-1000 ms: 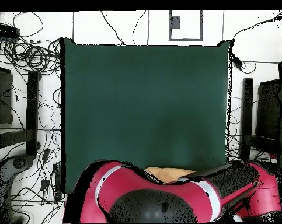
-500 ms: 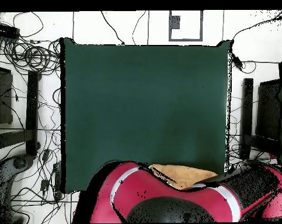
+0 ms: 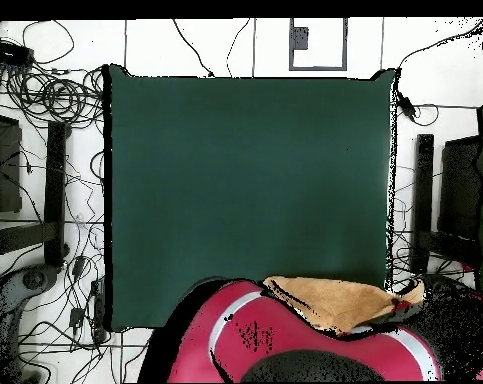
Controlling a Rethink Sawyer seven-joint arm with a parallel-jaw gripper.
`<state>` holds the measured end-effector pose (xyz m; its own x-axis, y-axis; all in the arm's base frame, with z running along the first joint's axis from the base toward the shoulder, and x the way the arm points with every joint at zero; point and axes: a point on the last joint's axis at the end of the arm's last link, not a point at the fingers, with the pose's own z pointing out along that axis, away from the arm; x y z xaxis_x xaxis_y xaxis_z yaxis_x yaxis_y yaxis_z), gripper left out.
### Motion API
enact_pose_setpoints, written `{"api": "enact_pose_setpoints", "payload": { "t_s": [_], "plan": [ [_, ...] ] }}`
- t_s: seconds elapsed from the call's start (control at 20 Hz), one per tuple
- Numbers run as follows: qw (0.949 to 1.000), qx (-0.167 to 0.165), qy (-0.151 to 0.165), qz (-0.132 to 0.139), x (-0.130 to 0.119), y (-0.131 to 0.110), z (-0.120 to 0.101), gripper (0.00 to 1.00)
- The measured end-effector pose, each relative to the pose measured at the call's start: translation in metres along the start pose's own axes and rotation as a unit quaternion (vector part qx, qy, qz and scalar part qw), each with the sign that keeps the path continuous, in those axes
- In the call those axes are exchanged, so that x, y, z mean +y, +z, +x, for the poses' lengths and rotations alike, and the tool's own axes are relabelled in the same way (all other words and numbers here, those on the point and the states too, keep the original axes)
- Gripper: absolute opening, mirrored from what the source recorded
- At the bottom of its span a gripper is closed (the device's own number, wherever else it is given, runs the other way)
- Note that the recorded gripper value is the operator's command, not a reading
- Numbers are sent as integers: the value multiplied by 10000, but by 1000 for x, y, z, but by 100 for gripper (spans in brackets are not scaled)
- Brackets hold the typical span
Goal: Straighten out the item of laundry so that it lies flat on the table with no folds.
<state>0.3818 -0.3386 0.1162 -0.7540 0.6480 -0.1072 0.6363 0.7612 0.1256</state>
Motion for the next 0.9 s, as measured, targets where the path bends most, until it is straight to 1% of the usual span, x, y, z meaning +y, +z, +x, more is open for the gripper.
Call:
{"api": "enact_pose_setpoints", "payload": {
  "t_s": [0.25,0.65,0.75,0.9],
  "plan": [
    [9997,-221,113,-31,1,0,-6,0],
    [9995,-265,123,-66,3,2,-9,0],
    [9993,-321,169,-109,4,3,-10,0],
    [9971,-562,403,-314,6,7,-15,0]
  ]
}}
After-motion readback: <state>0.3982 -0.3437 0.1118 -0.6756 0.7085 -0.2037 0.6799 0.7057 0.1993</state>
